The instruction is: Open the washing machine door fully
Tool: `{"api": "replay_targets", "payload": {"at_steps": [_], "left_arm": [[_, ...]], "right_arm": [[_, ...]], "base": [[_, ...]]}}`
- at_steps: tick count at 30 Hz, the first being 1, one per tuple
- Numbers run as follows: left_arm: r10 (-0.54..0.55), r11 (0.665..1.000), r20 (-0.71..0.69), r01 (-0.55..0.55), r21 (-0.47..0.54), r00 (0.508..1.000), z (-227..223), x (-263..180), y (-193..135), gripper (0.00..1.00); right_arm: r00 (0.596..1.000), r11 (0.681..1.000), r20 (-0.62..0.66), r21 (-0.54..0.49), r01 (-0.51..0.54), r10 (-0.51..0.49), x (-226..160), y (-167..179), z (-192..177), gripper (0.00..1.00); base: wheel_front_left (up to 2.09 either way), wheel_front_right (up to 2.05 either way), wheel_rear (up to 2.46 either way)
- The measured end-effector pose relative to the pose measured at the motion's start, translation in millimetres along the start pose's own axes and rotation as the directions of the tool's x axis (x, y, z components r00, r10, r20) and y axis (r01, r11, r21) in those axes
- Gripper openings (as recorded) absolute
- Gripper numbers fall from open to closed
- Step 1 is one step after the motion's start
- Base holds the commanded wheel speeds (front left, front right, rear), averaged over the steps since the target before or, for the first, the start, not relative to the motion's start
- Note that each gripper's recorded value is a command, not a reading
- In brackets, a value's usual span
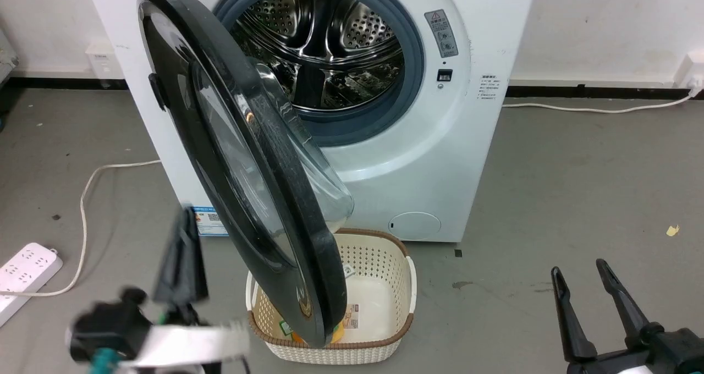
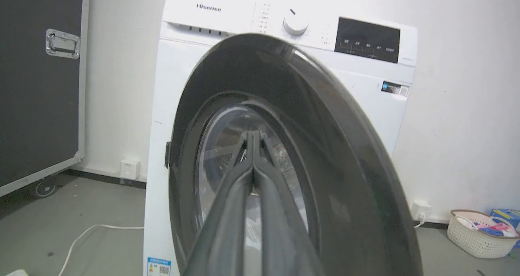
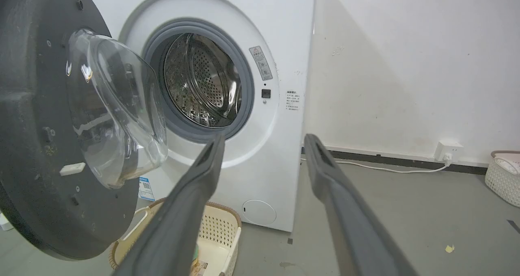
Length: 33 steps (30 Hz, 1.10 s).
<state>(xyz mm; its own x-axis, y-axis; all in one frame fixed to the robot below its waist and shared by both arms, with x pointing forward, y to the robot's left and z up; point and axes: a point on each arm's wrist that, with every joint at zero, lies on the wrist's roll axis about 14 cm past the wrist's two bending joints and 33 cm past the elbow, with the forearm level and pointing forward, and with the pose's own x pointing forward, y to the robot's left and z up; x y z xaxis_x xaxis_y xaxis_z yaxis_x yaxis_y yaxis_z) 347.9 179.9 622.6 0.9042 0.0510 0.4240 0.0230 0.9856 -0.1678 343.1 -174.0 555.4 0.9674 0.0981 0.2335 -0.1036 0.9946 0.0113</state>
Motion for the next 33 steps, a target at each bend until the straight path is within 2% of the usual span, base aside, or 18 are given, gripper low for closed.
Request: {"api": "replay_targets", "payload": {"at_steps": [2,3,4,5,6,11,14,17,18,19,20,21,22,23,26,27,28,33], "left_arm": [[-0.008,1.000,0.096,0.011,-0.024,0.995,28,12,-5,0.00],[-0.038,0.998,0.227,0.049,-0.040,0.973,68,23,-18,0.00],[-0.038,0.998,0.227,0.049,-0.040,0.973,68,23,-18,0.00],[-0.067,0.995,0.296,0.085,-0.050,0.953,90,27,-30,0.00],[-0.067,0.995,0.296,0.085,-0.050,0.953,90,27,-30,0.00],[-0.169,0.978,0.339,0.199,-0.056,0.926,103,24,-69,0.00],[-0.267,0.952,0.255,0.296,-0.081,0.929,75,16,-104,0.00],[-0.326,0.932,0.140,0.343,-0.119,0.935,38,7,-124,0.00],[-0.326,0.932,0.140,0.343,-0.119,0.935,38,7,-124,0.00],[-0.355,0.922,0.045,0.358,-0.150,0.934,10,-2,-133,0.00],[-0.355,0.922,0.045,0.358,-0.150,0.934,10,-2,-133,0.00],[-0.376,0.913,-0.039,0.363,-0.186,0.926,-14,-10,-140,0.00],[-0.376,0.913,-0.039,0.363,-0.186,0.926,-14,-10,-140,0.00],[-0.379,0.913,-0.125,0.349,-0.210,0.917,-38,-16,-142,0.00],[-0.374,0.921,-0.249,0.325,-0.216,0.893,-74,-28,-139,0.00],[-0.374,0.921,-0.249,0.325,-0.216,0.893,-74,-28,-139,0.00],[-0.375,0.923,-0.309,0.319,-0.217,0.874,-92,-34,-138,0.00],[-0.341,0.938,-0.387,0.284,-0.196,0.857,-118,-35,-126,0.00]], "right_arm": [[1.000,1.000,0.000,0.001,0.002,-0.002,-1,0,0,1.00],[1.000,1.000,-0.001,0.002,0.006,-0.006,-2,-1,0,1.00],[1.000,1.000,-0.001,0.002,0.006,-0.006,-2,-1,0,1.00],[1.000,1.000,-0.001,0.001,0.010,-0.010,-4,-2,0,1.00],[1.000,1.000,-0.001,0.001,0.010,-0.010,-4,-2,0,1.00],[1.000,1.000,0.004,0.000,0.024,-0.024,-7,-6,2,1.00],[0.999,0.999,0.009,0.006,0.037,-0.037,-10,-9,4,1.00],[0.999,0.999,0.008,0.007,0.044,-0.044,-12,-10,4,1.00],[0.999,0.999,0.008,0.007,0.044,-0.044,-12,-10,4,1.00],[0.999,0.999,0.008,0.008,0.046,-0.046,-13,-11,4,1.00],[0.999,0.999,0.008,0.008,0.046,-0.046,-13,-11,4,1.00],[0.999,0.999,0.005,0.008,0.047,-0.047,-13,-11,3,1.00],[0.999,0.999,0.005,0.008,0.047,-0.047,-13,-11,3,1.00],[0.999,0.999,0.002,0.009,0.050,-0.050,-13,-12,2,1.00],[0.998,0.998,-0.005,0.008,0.055,-0.055,-14,-13,0,1.00],[0.998,0.998,-0.005,0.008,0.055,-0.055,-14,-13,0,1.00],[0.998,0.998,-0.009,0.008,0.056,-0.056,-14,-14,-1,1.00],[0.999,0.999,-0.020,0.012,0.050,-0.050,-12,-12,-5,1.00]], "base": [[0.00,0.00,0.00],[0.00,0.00,0.00],[0.00,0.00,0.00],[0.00,0.00,0.00],[0.00,0.00,0.00],[0.00,0.00,0.00],[0.00,0.00,0.00],[0.00,0.00,0.00],[0.00,0.00,0.00],[0.00,0.00,0.00],[0.00,0.00,0.00],[0.00,0.00,0.00],[0.00,0.00,0.00],[0.00,0.00,0.00],[0.00,0.00,0.00],[0.00,0.00,0.00],[0.00,0.00,0.00],[0.00,0.00,0.00]]}}
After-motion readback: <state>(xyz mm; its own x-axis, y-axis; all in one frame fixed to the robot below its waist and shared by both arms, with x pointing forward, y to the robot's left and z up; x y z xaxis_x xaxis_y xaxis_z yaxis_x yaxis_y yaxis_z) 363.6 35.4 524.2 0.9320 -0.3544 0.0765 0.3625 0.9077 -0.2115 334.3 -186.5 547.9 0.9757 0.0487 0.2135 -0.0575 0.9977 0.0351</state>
